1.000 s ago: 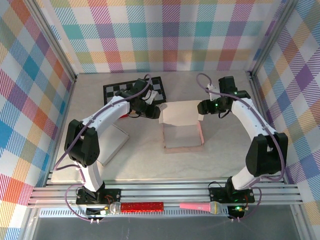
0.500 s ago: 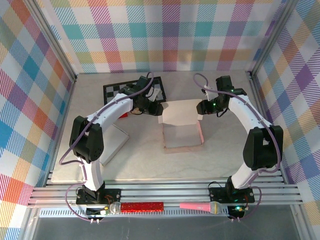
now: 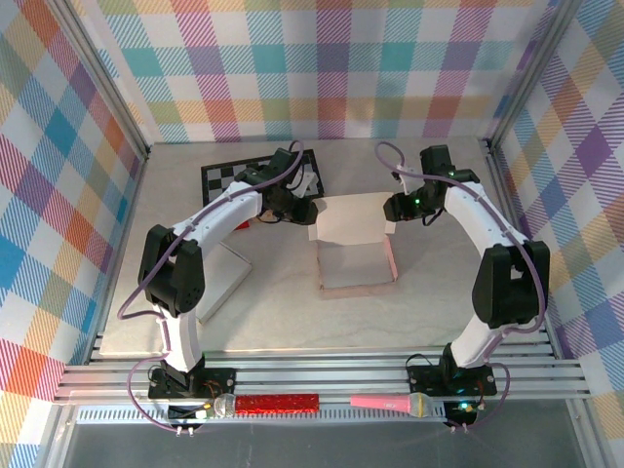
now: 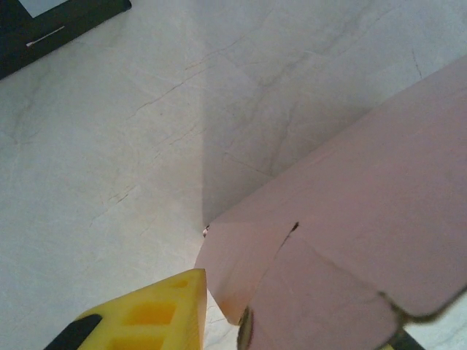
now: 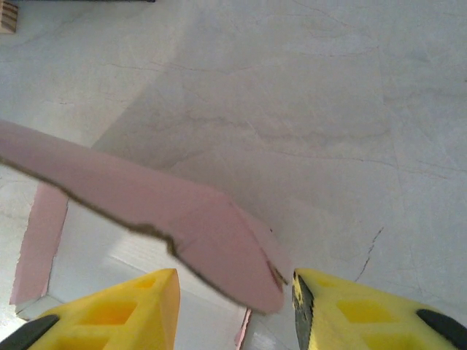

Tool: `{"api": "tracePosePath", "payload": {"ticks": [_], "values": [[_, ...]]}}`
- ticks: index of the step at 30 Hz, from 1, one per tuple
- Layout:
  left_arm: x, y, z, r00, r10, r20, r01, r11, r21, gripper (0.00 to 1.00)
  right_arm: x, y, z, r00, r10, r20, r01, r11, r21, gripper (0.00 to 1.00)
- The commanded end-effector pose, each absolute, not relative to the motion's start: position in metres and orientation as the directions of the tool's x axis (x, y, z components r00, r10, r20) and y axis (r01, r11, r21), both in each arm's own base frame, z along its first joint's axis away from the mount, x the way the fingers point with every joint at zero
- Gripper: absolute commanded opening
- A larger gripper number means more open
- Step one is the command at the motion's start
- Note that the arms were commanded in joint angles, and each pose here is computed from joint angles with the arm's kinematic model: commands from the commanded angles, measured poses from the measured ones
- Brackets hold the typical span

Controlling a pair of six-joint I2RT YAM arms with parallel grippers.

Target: Fold the paper box

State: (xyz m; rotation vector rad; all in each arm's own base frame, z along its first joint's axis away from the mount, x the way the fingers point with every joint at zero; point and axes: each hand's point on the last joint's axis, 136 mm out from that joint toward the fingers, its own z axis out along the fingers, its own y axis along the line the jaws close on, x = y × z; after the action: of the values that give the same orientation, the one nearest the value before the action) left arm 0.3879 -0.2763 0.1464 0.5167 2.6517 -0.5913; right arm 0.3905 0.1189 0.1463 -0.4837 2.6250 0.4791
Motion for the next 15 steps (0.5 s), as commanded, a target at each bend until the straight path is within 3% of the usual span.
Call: {"api": "tracePosePath", "payload": {"ticks": [1, 15], "values": [[0.39, -0.279, 0.15, -0.855, 0.279, -0.437, 0.434, 0.846, -0.31, 0.22, 0.397, 0.12, 0.146, -0.839, -0.284, -0.465, -0.429, 0.87, 0.244, 0.43], [0.395, -0.28, 0.149, -0.856, 0.265, -0.444, 0.41, 0.871, -0.271, 0.1, 0.395, 0.13, 0.151, -0.83, -0.294, -0.474, -0.444, 0.863, 0.243, 0.09]]}}
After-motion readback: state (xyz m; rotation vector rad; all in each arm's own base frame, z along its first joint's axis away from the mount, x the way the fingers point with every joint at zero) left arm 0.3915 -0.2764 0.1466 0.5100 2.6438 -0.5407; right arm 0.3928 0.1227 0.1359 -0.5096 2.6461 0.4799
